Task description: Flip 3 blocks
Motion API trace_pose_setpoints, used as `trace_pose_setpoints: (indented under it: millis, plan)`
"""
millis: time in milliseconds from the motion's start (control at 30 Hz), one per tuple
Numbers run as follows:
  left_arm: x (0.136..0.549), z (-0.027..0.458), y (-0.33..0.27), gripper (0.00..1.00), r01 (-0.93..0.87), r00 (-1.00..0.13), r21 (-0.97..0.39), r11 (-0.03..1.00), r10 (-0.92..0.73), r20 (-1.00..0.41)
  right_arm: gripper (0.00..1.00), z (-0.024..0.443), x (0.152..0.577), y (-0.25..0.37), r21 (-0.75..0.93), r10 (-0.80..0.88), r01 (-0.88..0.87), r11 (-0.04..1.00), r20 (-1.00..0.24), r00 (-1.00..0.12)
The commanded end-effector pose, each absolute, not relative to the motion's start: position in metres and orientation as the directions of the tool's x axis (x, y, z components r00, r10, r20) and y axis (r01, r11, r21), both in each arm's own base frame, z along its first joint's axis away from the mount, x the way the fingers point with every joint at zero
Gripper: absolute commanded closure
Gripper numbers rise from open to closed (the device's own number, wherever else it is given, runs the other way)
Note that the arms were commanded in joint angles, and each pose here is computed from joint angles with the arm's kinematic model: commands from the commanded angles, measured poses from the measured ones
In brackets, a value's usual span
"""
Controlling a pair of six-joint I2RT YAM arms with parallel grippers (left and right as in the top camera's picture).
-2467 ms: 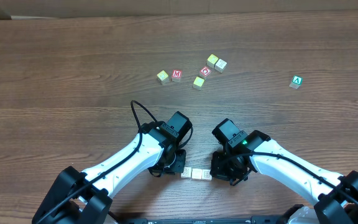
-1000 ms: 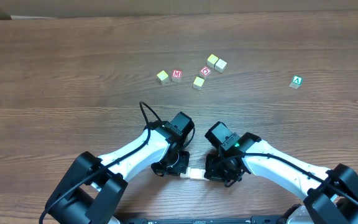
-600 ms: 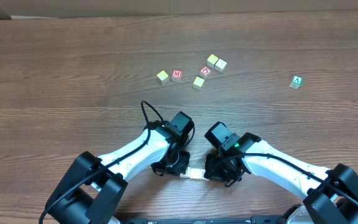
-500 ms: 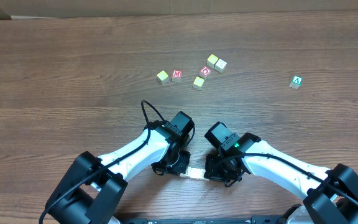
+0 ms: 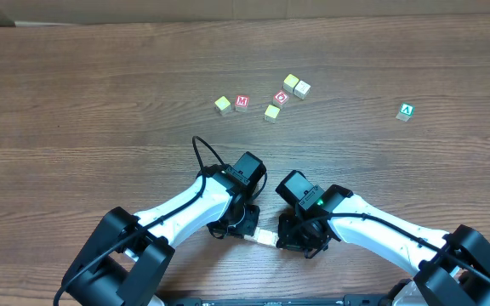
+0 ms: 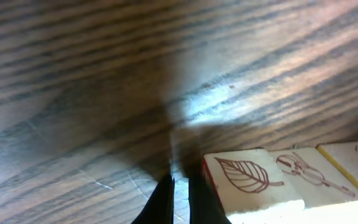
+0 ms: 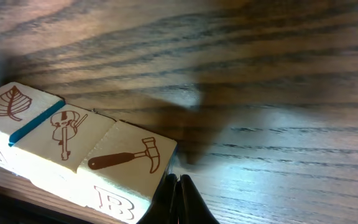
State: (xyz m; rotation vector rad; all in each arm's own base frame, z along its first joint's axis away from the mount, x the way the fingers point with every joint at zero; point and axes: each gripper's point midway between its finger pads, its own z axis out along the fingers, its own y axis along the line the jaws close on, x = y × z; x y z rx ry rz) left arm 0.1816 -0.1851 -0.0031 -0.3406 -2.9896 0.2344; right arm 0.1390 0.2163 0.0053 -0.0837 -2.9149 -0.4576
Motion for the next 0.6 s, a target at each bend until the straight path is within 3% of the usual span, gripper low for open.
trace_pose_setpoints:
  millis: [0,567]
  plan:
    - [0.188,-0.007,-0.18,0.96,0.204,-0.973,-0.127,0.971,0.215,0.08,0.96,0.005,0.138,0.222,0.316,0.035,0.1,0.943,0.206,-0.978]
    - [0.211,-0.01,-0.185,0.96,0.362,-0.932,-0.108,0.926,0.36,-0.034,0.96,0.007,0.136,0.229,0.33,0.076,0.152,0.932,0.232,-0.97]
